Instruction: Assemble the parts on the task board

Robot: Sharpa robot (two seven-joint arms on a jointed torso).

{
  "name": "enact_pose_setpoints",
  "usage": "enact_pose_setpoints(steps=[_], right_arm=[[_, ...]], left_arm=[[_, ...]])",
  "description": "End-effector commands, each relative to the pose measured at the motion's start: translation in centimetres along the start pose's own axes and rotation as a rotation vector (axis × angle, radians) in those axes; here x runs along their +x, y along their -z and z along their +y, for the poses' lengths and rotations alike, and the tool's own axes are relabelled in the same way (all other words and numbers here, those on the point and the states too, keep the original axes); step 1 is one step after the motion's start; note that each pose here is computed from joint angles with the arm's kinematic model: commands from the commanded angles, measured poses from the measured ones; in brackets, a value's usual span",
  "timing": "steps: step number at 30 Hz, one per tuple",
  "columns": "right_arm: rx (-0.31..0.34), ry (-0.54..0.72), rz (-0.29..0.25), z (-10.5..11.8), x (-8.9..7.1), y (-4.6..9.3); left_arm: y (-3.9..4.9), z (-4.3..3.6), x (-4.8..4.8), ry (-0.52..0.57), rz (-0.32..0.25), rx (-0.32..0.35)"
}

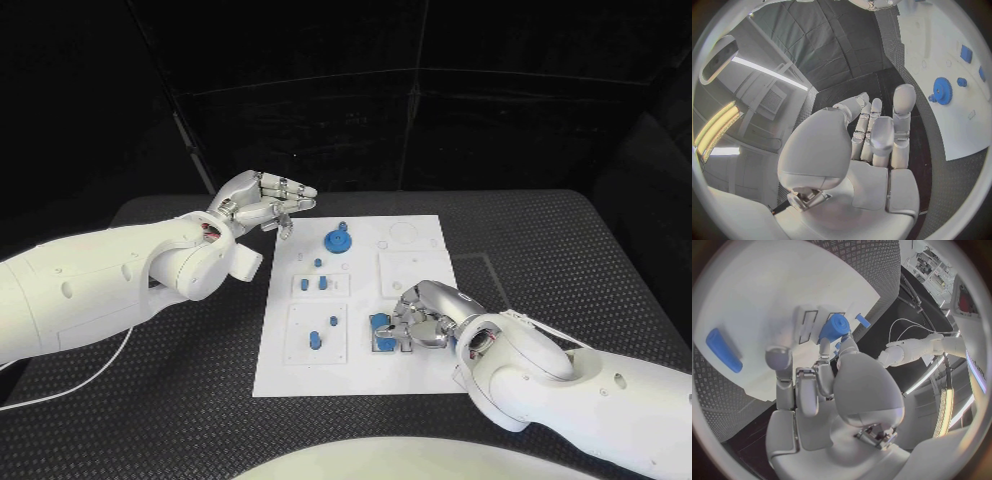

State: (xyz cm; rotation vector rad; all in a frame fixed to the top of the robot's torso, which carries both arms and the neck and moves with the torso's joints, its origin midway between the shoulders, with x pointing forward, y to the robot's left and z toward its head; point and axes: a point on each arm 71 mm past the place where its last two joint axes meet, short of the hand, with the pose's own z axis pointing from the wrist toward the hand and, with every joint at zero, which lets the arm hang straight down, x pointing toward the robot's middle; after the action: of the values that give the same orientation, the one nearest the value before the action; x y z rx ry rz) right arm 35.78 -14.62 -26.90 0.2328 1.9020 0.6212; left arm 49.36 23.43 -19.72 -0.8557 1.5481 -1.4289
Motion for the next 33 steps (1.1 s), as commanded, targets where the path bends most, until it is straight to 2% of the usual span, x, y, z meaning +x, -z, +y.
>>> enact_pose_setpoints(steps=[1,11,25,33], right_arm=[[0.008,0.065,0.008,-0.52,0.13,-0.07],[-0.003,0.078,-0.006,-0.58,-0.02,-0.05],[-0.079,-0.049,-0.042,0.14,-0.37,0.3],[-0.085,-0.058,-0.025,-0.14,-0.53,0.65]], left_arm=[[-0.07,-0.1,0.08,0.006,0.005,0.003],[-0.11,-0.08,0.08,0.005,0.005,0.003],[-0.14,-0.06,0.1,0.006,0.007,0.002],[-0.12,-0.03,0.08,0.006,0.007,0.001]])
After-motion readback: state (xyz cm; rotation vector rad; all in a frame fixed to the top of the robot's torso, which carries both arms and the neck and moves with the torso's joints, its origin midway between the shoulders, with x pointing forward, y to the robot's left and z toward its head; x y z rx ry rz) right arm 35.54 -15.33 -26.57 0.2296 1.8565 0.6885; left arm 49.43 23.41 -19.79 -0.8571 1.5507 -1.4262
